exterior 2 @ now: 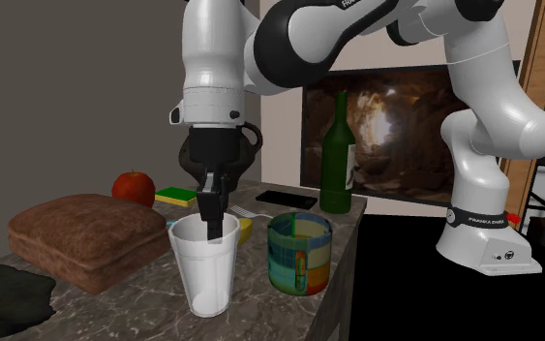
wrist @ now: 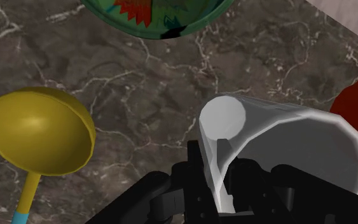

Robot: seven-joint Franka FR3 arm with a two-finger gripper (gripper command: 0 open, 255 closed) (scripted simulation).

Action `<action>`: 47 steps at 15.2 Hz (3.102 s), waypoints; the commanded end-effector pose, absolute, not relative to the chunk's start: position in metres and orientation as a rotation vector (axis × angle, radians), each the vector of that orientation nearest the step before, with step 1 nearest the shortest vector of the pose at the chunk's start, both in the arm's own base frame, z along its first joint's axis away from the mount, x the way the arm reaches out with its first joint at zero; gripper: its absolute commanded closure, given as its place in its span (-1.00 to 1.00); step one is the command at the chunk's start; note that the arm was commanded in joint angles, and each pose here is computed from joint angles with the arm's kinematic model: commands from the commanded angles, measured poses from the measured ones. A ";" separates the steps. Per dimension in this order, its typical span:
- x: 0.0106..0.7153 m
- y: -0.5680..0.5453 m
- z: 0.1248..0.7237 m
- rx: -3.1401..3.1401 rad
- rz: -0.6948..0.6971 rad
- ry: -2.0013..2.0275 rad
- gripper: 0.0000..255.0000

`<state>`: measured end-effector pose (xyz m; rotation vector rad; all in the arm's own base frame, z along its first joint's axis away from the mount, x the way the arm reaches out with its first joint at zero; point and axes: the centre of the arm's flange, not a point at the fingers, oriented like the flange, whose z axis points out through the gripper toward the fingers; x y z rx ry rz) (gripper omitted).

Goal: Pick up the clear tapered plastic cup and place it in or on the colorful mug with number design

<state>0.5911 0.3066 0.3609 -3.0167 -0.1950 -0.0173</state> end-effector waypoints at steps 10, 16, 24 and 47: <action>0.591 0.307 0.398 -3.017 -0.017 -0.195 1.00; 0.591 0.307 0.429 -3.017 -0.017 -0.195 1.00; 0.591 0.307 0.472 -3.017 -0.017 -0.195 1.00; 0.466 0.242 0.567 -3.017 -0.017 -0.195 1.00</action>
